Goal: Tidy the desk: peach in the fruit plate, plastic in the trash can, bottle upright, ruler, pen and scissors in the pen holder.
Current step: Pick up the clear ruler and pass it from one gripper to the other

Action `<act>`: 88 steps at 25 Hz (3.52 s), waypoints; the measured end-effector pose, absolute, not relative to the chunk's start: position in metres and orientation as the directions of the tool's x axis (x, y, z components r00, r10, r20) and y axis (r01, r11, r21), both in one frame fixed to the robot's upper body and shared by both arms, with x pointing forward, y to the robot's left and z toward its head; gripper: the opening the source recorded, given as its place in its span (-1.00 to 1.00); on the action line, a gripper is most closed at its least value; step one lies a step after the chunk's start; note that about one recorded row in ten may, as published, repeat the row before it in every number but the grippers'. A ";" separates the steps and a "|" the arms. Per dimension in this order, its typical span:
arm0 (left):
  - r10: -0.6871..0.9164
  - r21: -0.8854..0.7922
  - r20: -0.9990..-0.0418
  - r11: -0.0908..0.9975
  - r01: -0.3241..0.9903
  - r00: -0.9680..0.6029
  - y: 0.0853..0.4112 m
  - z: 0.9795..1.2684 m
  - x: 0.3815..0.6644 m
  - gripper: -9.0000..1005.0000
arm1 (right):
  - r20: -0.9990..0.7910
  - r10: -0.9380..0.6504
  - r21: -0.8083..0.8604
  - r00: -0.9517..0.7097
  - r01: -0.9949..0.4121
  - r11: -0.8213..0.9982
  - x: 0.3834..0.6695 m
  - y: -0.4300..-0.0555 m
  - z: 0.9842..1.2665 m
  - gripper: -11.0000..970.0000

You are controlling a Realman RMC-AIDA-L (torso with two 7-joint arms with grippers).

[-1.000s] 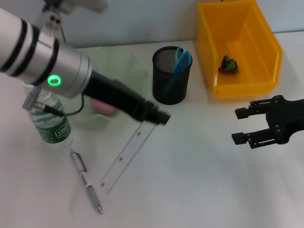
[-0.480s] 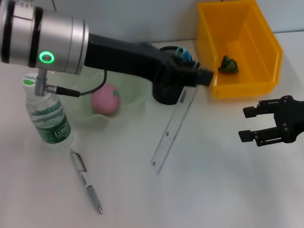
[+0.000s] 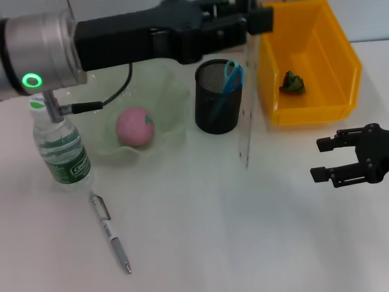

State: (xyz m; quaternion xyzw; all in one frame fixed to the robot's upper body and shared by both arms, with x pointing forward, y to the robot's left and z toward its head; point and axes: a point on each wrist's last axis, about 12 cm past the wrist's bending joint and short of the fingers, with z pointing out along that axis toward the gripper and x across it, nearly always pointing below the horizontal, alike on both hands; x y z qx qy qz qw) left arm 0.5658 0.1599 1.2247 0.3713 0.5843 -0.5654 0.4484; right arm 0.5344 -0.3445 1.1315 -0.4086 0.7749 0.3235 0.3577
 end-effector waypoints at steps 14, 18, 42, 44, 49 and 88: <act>-0.405 -0.248 -0.900 0.177 0.953 -0.159 0.170 1.171 0.561 -0.20 | -0.795 -0.442 0.209 -0.416 -0.871 0.444 0.540 -0.342 1.134 0.59; -0.448 -0.210 -0.890 0.232 0.950 -0.087 0.163 1.156 0.554 -0.20 | -0.793 -0.446 0.211 -0.414 -0.875 0.437 0.542 -0.338 1.135 0.59; -0.413 -0.177 -0.901 0.634 0.753 0.135 0.126 1.102 0.517 -0.20 | -0.973 -0.213 -0.019 -0.089 -0.888 0.459 0.522 -0.320 1.122 0.59; -0.403 -0.171 -0.903 0.655 0.736 0.149 0.123 1.102 0.515 -0.20 | -0.983 -0.178 -0.041 -0.048 -0.884 0.465 0.520 -0.319 1.119 0.59; -0.400 -0.181 -0.902 0.689 0.702 0.160 0.116 1.104 0.514 -0.20 | -0.991 -0.098 -0.124 0.087 -0.861 0.494 0.519 -0.311 1.110 0.59; -0.237 -0.001 -0.927 0.777 0.630 0.291 0.088 1.110 0.493 -0.20 | -0.925 0.017 -0.296 0.379 -0.748 0.594 0.545 -0.225 1.084 0.58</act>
